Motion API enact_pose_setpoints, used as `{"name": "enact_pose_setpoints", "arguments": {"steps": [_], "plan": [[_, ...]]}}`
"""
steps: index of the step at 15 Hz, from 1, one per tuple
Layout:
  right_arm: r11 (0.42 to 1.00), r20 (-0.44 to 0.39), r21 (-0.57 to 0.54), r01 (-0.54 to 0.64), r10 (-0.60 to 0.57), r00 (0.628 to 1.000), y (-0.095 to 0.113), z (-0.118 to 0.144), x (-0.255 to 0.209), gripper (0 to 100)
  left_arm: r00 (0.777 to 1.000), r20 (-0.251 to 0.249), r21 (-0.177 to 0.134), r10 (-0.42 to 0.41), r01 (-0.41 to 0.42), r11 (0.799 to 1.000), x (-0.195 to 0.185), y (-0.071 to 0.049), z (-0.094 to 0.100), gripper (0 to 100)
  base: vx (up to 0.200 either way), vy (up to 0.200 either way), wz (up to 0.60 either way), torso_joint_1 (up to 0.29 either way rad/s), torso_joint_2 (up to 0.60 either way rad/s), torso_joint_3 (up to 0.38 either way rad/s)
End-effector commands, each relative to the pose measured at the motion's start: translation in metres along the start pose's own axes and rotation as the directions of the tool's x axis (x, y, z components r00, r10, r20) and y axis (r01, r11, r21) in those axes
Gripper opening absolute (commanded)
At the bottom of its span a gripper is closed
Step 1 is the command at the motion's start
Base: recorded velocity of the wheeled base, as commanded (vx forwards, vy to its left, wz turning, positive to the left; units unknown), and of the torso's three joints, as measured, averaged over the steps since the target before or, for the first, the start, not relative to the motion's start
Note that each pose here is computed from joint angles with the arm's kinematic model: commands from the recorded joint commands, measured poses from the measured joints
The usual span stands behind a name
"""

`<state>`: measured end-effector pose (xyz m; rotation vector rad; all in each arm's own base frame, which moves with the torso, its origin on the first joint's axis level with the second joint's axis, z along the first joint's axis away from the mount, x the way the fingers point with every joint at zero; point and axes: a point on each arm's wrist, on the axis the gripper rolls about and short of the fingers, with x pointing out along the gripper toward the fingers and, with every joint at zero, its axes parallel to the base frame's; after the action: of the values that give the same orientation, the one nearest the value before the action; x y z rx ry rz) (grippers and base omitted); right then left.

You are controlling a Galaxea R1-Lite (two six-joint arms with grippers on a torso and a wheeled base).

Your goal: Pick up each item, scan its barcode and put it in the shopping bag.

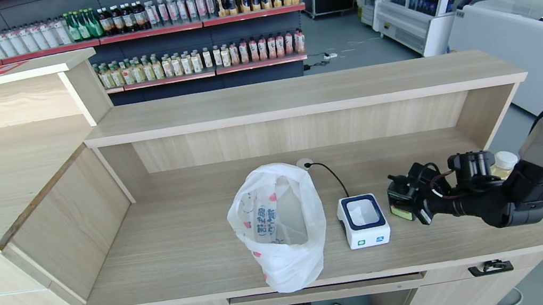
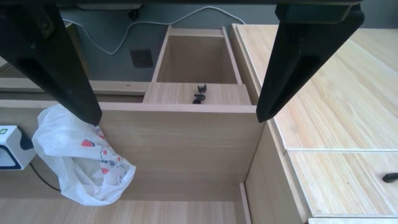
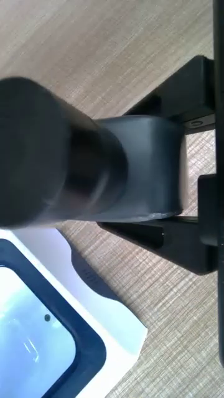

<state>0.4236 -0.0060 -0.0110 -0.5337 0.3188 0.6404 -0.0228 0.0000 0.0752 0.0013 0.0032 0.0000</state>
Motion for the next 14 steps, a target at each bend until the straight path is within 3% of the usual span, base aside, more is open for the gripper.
{"name": "enact_pose_setpoints", "arguments": {"steps": [1, 3, 7, 8, 10, 11, 12, 13, 14], "plan": [[1.000, 0.030, -0.018, 0.014, -0.013, 0.999, -0.007, 0.014, -0.008, 0, 1.000, 0.000, 0.000, 0.000, 0.000, 1.000, 0.000, 0.000, 0.000, 100, 0.000, 0.000, 0.00, 0.000, 0.00, 0.000], [0.999, 0.060, -0.039, 0.030, -0.028, 0.998, -0.012, 0.030, -0.019, 0, 1.000, 0.000, 0.000, 0.000, 0.000, 1.000, 0.000, 0.000, 0.000, 100, 0.000, 0.000, 0.00, 0.000, 0.00, 0.000], [0.987, 0.188, -0.066, 0.149, -0.134, 0.973, -0.012, 0.110, -0.110, 0, 1.000, 0.000, 0.000, 0.000, 0.000, 1.000, 0.000, 0.000, 0.000, 100, 0.000, 0.000, 0.00, 0.000, 0.00, 0.000], [0.977, 0.219, -0.092, 0.194, -0.170, 0.961, -0.011, 0.123, -0.136, 0, 1.000, 0.000, 0.000, 0.000, 0.000, 1.000, 0.000, 0.000, 0.000, 100, 0.000, 0.000, 0.00, 0.000, 0.00, 0.000], [0.902, 0.284, -0.274, 0.334, -0.256, 0.924, -0.003, 0.146, -0.198, 0, 1.000, 0.000, 0.000, 0.000, 0.000, 1.000, 0.000, 0.000, 0.000, 100, 0.000, 0.000, 0.00, 0.000, 0.00, 0.000], [0.902, 0.284, -0.274, 0.334, -0.256, 0.924, -0.003, 0.146, -0.198, 0, 1.000, 0.000, 0.000, 0.000, 0.000, 1.000, 0.000, 0.000, 0.000, 100, 0.000, 0.000, 0.00, 0.000, 0.00, 0.000], [0.783, 0.349, -0.509, 0.357, -0.191, 0.917, 0.027, 0.145, -0.233, 0, 1.000, 0.000, 0.000, 0.000, 0.000, 1.000, 0.000, 0.000, 0.000, 100, 0.000, 0.000, 0.00, 0.000, 0.00, 0.000], [0.705, 0.393, -0.617, 0.349, -0.107, 0.913, 0.043, 0.142, -0.242, 0, 1.000, 0.000, 0.000, 0.000, 0.000, 1.000, 0.000, 0.000, 0.000, 100, 0.000, 0.000, 0.00, 0.000, 0.00, 0.000], [0.581, 0.422, -0.728, 0.363, -0.037, 0.906, 0.057, 0.143, -0.249, 0, 1.000, 0.000, 0.000, 0.000, 0.000, 1.000, 0.000, 0.000, 0.000, 100, 0.000, 0.000, 0.00, 0.000, 0.00, 0.000]]}}
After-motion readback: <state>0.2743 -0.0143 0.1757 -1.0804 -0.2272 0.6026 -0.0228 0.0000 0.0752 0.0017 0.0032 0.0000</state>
